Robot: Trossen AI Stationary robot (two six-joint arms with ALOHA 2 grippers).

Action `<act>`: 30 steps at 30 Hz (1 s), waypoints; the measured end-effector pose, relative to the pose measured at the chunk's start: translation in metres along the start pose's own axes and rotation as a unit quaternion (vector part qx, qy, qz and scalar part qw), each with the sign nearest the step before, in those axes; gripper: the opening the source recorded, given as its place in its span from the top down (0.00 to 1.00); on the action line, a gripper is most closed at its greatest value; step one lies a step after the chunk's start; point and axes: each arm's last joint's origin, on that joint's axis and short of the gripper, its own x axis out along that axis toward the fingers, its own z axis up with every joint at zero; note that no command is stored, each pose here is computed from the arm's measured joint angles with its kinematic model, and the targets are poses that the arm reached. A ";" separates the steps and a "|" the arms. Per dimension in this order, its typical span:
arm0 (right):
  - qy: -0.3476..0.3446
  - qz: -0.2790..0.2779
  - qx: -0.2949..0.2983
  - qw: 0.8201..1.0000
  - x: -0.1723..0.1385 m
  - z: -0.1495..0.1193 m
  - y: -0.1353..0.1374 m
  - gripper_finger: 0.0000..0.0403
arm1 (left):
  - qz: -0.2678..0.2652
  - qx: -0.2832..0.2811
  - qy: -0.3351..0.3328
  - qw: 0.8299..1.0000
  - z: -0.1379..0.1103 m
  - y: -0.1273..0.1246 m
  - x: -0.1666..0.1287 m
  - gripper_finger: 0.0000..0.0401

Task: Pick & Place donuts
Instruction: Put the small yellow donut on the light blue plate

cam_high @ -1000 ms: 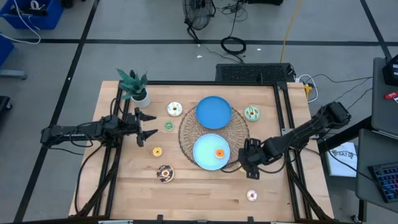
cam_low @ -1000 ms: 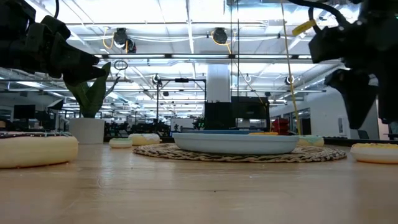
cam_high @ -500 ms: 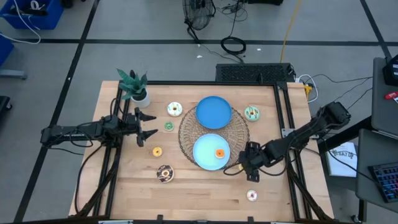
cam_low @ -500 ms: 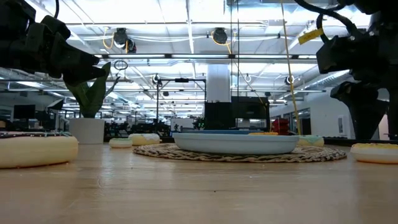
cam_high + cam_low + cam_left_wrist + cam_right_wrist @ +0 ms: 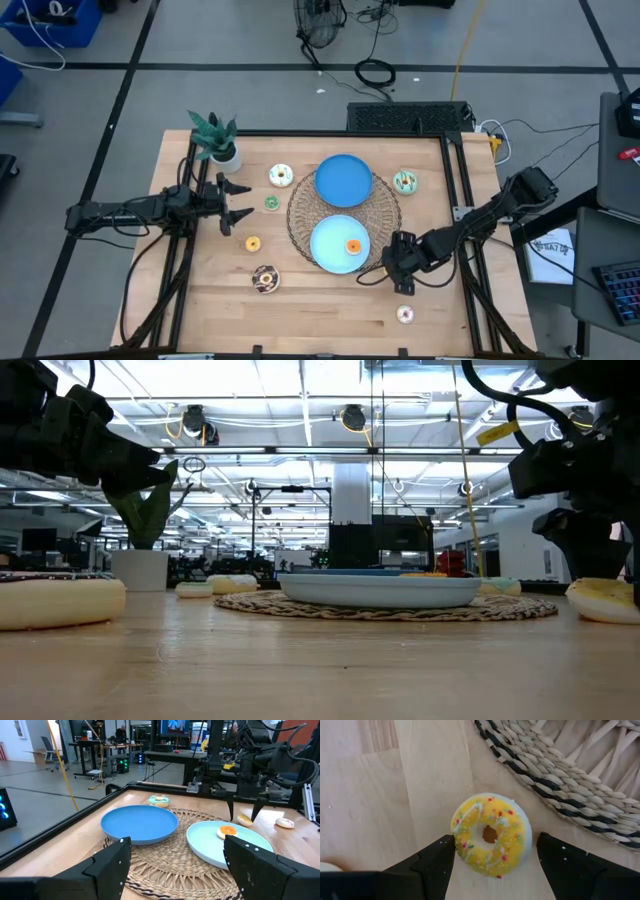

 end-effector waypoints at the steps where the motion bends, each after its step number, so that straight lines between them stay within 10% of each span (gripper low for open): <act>1: -0.001 0.000 0.000 1.000 -0.001 0.000 0.000 0.35 | 0.000 0.000 0.000 1.000 0.000 0.000 0.000 0.23; 30: -0.017 -0.040 0.001 0.999 -0.001 -0.002 -0.002 0.35 | 0.000 0.000 0.000 1.000 0.000 0.000 0.000 0.23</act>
